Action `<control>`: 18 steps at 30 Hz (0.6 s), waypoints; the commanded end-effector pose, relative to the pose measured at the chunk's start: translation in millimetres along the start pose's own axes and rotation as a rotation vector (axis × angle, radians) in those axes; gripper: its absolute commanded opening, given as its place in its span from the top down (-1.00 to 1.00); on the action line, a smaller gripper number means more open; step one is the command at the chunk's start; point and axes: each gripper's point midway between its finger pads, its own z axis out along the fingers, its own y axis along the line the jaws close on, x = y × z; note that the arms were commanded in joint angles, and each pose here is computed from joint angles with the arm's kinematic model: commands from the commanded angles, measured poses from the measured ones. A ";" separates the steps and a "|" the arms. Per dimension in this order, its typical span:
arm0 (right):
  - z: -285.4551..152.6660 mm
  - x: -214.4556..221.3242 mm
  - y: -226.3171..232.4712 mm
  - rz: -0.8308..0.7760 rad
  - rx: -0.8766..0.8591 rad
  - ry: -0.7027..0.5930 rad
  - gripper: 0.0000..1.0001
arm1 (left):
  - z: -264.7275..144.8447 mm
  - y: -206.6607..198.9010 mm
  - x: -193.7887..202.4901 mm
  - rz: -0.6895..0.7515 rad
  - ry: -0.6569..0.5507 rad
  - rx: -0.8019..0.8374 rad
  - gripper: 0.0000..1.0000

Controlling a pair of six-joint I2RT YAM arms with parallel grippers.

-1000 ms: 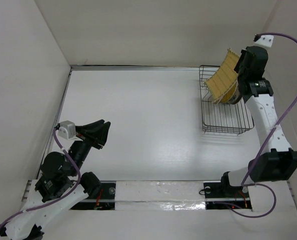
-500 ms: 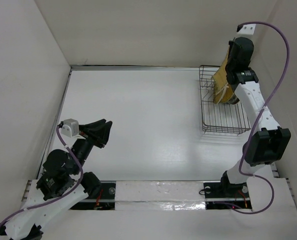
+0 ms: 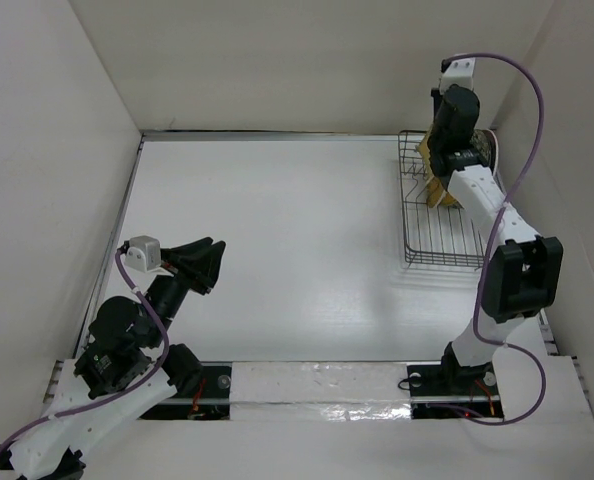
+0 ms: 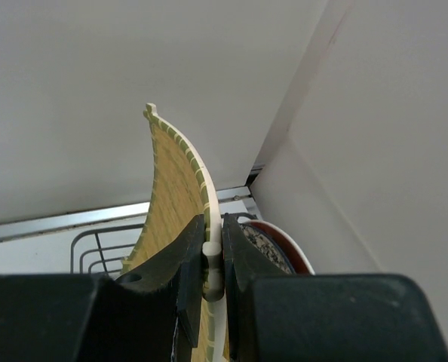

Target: Load the plates into the dish rack

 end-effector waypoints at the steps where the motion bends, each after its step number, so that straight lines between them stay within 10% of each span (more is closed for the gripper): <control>1: -6.3 -40.7 -2.9 0.071 0.008 -0.168 1.00 | 5.3 -2.1 -8.2 -0.009 -0.035 -0.002 0.36; 18: -51.5 31.7 14.0 0.054 0.026 -0.229 1.00 | 7.0 -4.5 -5.3 -0.008 -0.024 0.009 0.36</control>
